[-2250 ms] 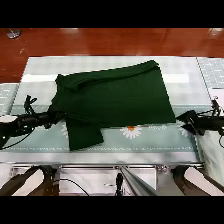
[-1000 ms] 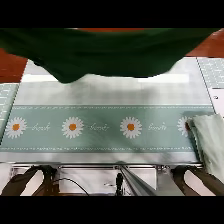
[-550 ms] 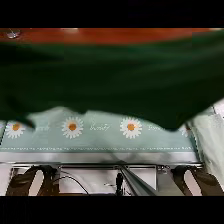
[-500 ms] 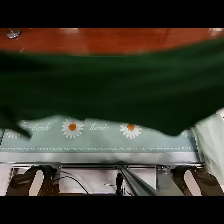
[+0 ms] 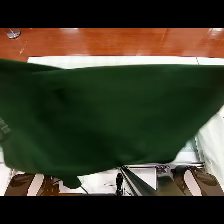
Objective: Fold the shirts.
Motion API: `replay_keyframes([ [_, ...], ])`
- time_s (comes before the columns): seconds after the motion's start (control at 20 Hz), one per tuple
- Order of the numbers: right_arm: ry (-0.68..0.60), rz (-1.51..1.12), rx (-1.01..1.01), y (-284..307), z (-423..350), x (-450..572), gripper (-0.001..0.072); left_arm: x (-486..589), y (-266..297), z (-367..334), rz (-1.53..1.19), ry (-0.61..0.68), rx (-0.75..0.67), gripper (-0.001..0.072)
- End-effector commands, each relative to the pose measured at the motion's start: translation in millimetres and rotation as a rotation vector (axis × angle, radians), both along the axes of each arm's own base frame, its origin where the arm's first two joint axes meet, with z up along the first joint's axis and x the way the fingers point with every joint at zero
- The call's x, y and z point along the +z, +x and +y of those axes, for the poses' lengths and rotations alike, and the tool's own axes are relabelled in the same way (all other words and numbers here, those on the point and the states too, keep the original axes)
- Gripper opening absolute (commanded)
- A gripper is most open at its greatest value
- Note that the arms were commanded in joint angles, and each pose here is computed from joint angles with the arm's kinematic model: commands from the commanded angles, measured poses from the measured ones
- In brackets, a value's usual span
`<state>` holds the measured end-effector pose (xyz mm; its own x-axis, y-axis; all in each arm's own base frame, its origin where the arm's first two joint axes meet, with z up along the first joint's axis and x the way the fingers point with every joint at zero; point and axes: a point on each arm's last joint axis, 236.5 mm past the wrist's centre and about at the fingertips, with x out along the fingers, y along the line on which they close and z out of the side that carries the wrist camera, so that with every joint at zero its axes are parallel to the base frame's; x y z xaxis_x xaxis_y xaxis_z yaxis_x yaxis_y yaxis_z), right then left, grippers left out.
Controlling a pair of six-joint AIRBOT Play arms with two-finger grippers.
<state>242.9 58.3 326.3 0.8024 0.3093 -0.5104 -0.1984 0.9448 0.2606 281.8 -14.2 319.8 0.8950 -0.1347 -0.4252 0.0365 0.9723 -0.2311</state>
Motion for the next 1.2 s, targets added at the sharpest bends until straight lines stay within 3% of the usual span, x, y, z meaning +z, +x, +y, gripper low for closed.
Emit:
replay_keyframes([
  [0.0,0.115,0.059,0.004,75.0,-8.3,-58.3,0.0023,-88.5,76.3,-11.7,0.144,-0.095,-0.073,0.0026],
  [0.25,0.179,0.294,-0.017,182.3,-23.1,-182.2,0.0023,-197.3,186.5,-37.8,0.268,-0.142,-0.084,0.0027],
  [0.4,0.328,0.306,-0.064,253.5,-24.4,-225.8,0.0023,-242.8,237.7,-51.5,0.283,-0.181,-0.061,0.0026],
  [0.6,0.415,0.366,-0.11,324.4,-36.3,-272.4,0.0023,-294.6,271.4,-56.7,0.429,-0.364,0.047,0.0028],
  [0.95,0.416,0.513,-0.014,301.8,-45.0,-293.8,0.0024,-305.4,234.5,-53.5,0.651,-0.329,-0.061,0.0027],
  [1.15,0.252,0.73,0.096,233.7,-65.0,-313.1,0.0024,-324.0,186.7,-35.2,0.842,-0.251,-0.163,0.0027],
])
